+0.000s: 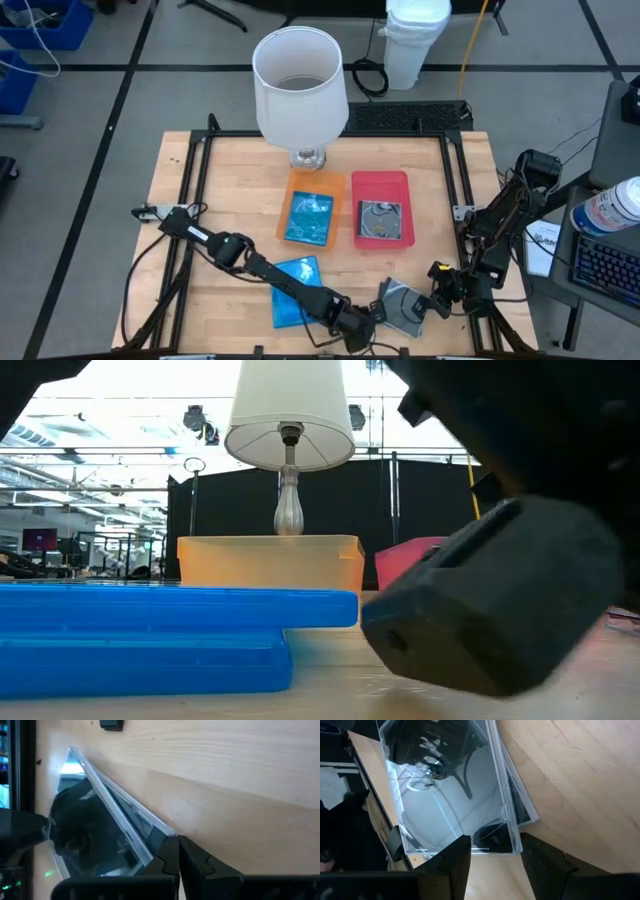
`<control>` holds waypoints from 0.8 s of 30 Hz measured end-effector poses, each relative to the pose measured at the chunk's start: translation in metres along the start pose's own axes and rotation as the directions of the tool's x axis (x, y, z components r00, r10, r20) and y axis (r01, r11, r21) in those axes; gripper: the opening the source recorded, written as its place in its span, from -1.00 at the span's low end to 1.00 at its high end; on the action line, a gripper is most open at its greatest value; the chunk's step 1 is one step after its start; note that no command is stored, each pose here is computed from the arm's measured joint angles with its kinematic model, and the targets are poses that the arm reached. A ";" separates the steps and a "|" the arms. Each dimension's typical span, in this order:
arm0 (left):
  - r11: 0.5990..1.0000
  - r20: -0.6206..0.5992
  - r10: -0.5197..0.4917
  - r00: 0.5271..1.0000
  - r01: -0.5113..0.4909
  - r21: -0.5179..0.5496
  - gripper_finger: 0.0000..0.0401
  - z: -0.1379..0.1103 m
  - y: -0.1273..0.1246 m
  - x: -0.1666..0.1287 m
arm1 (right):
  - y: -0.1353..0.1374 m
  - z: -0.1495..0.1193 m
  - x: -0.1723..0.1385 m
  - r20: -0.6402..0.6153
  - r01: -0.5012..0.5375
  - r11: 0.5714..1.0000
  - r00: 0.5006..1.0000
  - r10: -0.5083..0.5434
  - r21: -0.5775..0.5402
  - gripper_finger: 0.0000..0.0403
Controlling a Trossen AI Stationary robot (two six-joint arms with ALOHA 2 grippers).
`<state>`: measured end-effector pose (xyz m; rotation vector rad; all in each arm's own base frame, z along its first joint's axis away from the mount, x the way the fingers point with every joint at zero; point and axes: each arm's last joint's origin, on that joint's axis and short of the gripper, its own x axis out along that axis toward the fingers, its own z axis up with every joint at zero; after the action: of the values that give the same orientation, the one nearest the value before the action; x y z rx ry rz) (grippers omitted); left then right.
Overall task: Pick & place jewel cases by type
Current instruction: Put the black CD case into the red bin
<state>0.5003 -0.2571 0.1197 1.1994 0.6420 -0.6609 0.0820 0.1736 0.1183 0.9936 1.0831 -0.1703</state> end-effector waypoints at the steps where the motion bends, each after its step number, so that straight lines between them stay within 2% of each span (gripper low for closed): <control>1: 1.000 -0.002 0.002 1.000 -0.002 0.002 -0.98 0.001 0.000 0.002 | 0.000 0.000 0.000 0.000 0.000 1.000 1.000 0.000 0.000 -0.19; 12: 1.000 -0.047 -0.002 0.999 0.001 -0.016 -0.98 -0.014 0.010 0.005 | 0.002 -0.001 0.000 -0.007 -0.023 0.999 1.000 0.023 -0.032 -0.18; 24: 1.000 -0.052 0.003 0.999 -0.003 -0.009 -0.98 -0.020 0.014 0.006 | 0.006 -0.001 -0.002 -0.007 -0.070 0.997 0.998 0.070 -0.033 -0.20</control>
<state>0.5130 -0.2350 0.1187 1.2122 0.6860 -0.6255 0.0839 0.1770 0.1235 1.0012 1.0514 -0.0923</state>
